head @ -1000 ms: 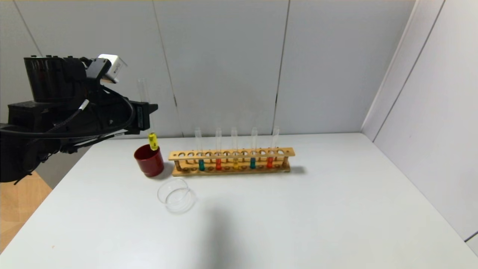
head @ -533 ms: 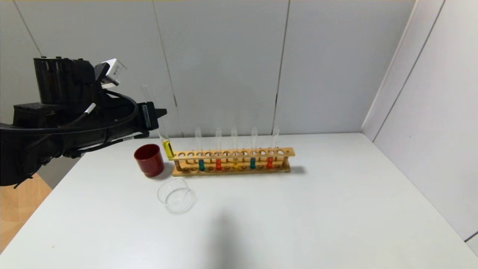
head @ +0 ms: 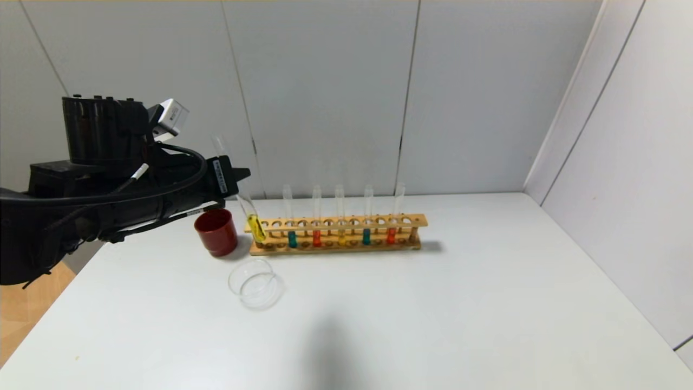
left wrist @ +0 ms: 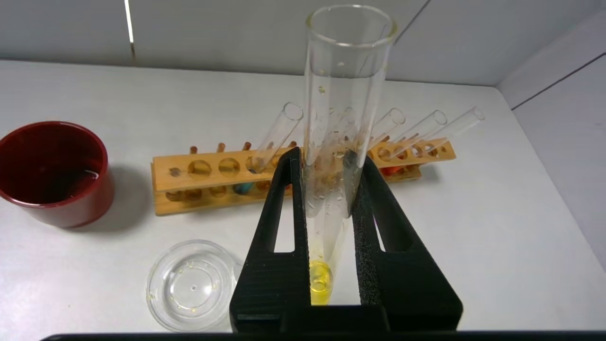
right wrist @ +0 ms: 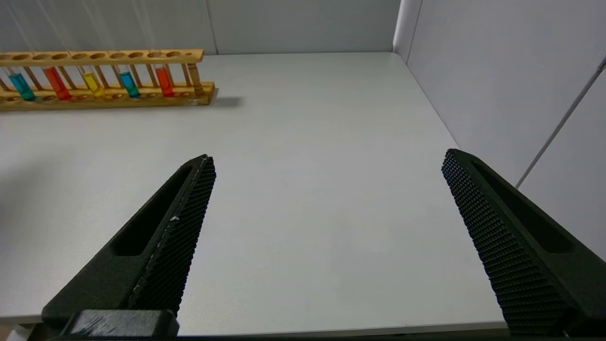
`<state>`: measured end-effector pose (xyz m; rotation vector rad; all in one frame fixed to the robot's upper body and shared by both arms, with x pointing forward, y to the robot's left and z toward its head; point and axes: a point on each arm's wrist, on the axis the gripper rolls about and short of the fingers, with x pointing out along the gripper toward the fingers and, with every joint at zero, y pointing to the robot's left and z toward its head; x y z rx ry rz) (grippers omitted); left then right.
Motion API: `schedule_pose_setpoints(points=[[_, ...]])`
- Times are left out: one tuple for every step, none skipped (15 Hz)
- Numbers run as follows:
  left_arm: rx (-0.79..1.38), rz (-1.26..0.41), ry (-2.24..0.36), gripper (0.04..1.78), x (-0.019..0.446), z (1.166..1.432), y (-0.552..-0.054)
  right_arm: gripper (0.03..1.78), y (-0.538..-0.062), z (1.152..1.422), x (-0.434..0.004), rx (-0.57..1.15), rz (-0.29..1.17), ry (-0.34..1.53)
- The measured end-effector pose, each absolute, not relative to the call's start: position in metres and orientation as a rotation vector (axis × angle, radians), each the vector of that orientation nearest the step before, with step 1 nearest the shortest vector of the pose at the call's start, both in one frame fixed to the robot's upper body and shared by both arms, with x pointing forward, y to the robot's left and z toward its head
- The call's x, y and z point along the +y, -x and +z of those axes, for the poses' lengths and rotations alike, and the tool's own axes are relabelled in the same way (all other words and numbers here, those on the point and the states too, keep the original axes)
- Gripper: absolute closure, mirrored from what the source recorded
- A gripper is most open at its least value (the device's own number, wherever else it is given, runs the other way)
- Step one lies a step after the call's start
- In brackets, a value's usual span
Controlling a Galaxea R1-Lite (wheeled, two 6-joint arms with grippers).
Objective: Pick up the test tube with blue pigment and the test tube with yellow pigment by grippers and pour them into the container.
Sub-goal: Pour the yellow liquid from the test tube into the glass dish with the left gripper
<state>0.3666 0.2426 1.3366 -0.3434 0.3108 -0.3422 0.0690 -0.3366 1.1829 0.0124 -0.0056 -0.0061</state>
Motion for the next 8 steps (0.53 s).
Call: schedule_pose_setpoints(points=[[0.318,-0.339,0.355,1.50,0.241,1.335,-0.365,0.06,-0.069,1.183,-0.337,-0.005,-0.006,-0.012],[0.325,-0.328,0.371,1.50,0.239,1.334,-0.364,0.06,-0.069,1.183,-0.337,-0.006,-0.006,-0.012],[0.329,-0.314,0.388,1.50,0.237,1.334,-0.362,0.06,-0.069,1.183,-0.337,-0.005,-0.006,-0.012],[0.332,-0.302,0.396,1.50,0.235,1.333,-0.359,0.06,-0.069,1.183,-0.337,-0.006,-0.006,-0.012],[0.335,-0.285,0.403,1.50,0.233,1.331,-0.357,0.06,-0.069,1.183,-0.337,-0.006,-0.006,-0.012],[0.338,-0.268,0.411,1.50,0.230,1.330,-0.355,0.06,-0.069,1.183,-0.337,-0.006,-0.006,-0.012],[0.338,-0.251,0.424,1.50,0.227,1.329,-0.352,0.06,-0.069,1.183,-0.337,-0.006,-0.006,-0.012],[0.339,-0.236,0.446,1.50,0.224,1.328,-0.350,0.06,-0.069,1.183,-0.337,-0.006,-0.005,-0.012]])
